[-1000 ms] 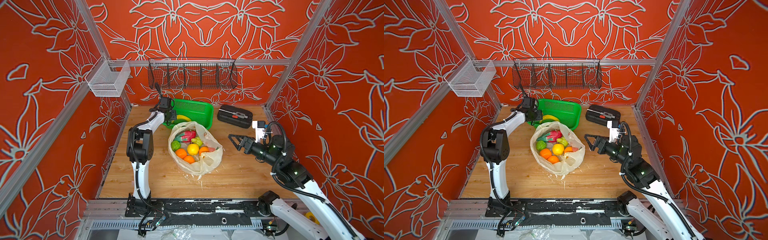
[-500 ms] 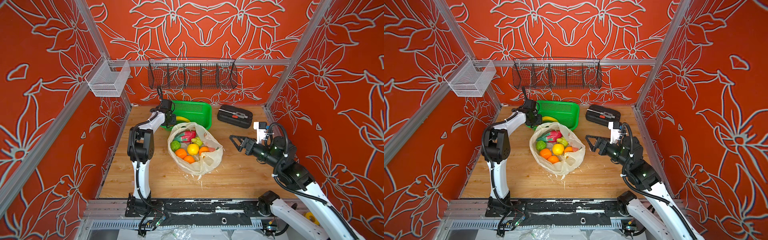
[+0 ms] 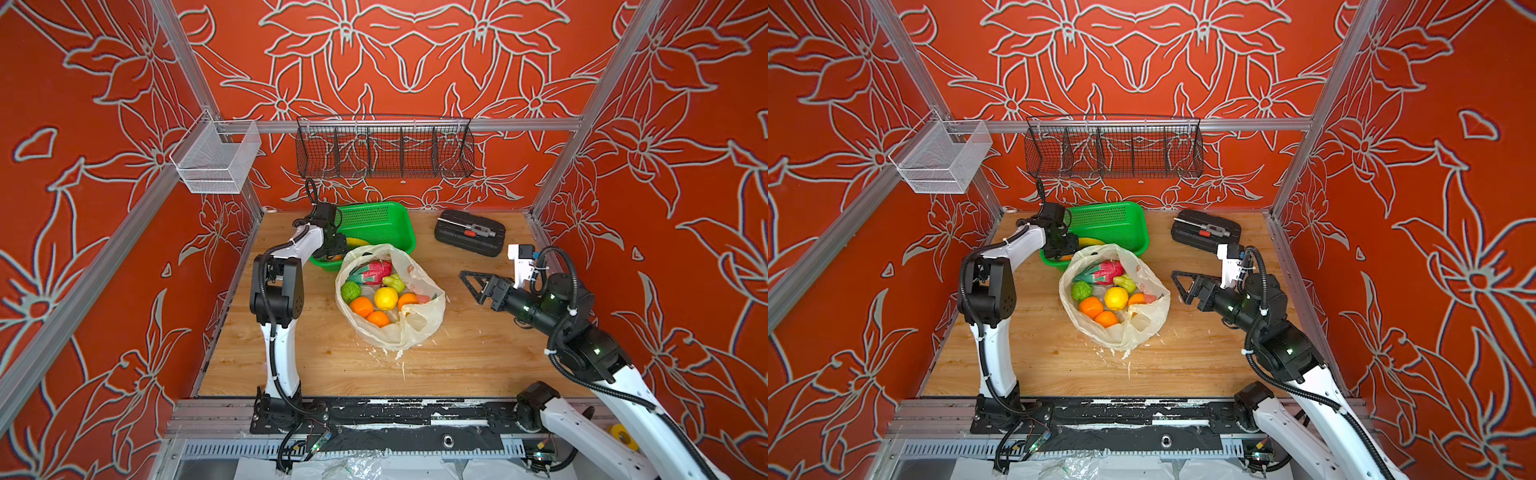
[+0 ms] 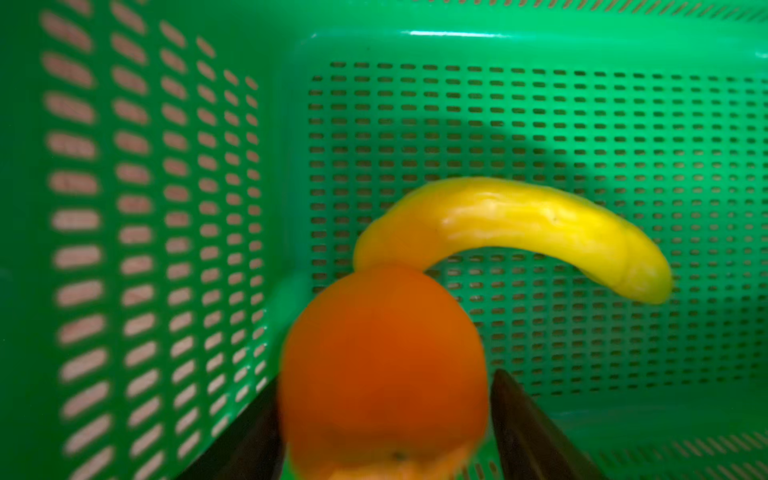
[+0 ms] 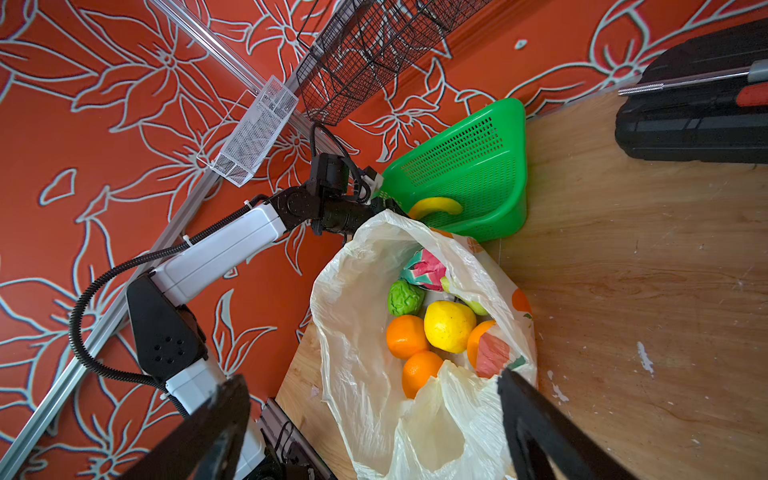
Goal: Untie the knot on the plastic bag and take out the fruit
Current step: 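Lower the orange into the green basket and open the left gripper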
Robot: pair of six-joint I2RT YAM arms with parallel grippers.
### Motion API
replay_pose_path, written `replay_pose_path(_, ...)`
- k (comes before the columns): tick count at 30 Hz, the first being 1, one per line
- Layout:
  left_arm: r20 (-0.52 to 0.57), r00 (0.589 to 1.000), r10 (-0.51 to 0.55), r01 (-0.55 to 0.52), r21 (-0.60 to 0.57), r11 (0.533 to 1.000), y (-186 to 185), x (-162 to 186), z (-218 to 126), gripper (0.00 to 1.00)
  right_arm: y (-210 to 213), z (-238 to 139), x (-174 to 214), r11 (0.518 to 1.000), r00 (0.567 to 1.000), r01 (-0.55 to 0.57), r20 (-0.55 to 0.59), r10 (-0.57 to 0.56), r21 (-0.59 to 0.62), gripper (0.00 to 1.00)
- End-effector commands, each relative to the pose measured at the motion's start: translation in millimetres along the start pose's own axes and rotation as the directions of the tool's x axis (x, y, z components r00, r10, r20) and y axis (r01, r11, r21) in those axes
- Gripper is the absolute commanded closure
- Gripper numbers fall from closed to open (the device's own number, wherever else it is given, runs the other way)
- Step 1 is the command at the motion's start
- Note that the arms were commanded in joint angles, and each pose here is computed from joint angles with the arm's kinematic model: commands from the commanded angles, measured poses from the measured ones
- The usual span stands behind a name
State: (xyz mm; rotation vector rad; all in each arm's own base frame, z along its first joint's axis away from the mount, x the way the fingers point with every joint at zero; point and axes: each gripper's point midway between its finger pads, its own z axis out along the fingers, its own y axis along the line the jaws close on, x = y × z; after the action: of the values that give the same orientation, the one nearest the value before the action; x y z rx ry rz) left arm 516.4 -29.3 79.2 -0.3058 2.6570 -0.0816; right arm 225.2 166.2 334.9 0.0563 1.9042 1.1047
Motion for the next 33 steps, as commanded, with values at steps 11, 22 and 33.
replay_pose_path(11, 0.127, 0.992, 0.0, -0.007, 0.056, 0.998, -7.3, -21.6, -75.8, 0.18, 24.5, 15.7, 0.4, 0.995, 0.996, -0.006, -0.089, -0.003, -0.103, 0.06)
replay_pose_path(22, 0.365, 0.929, -0.065, -0.026, 0.239, 0.971, -20.5, -14.7, -210.1, 0.18, 25.3, 47.8, 19.1, 0.991, 0.984, -0.041, -0.176, 0.018, -0.127, 0.09)
replay_pose_path(33, 0.348, 0.93, -0.12, -0.055, 0.453, 0.89, -46.5, 103.2, -285.9, 0.19, 26.6, 87.1, 70.0, 0.989, 0.937, 0.133, -0.318, -0.147, -0.065, 0.21)
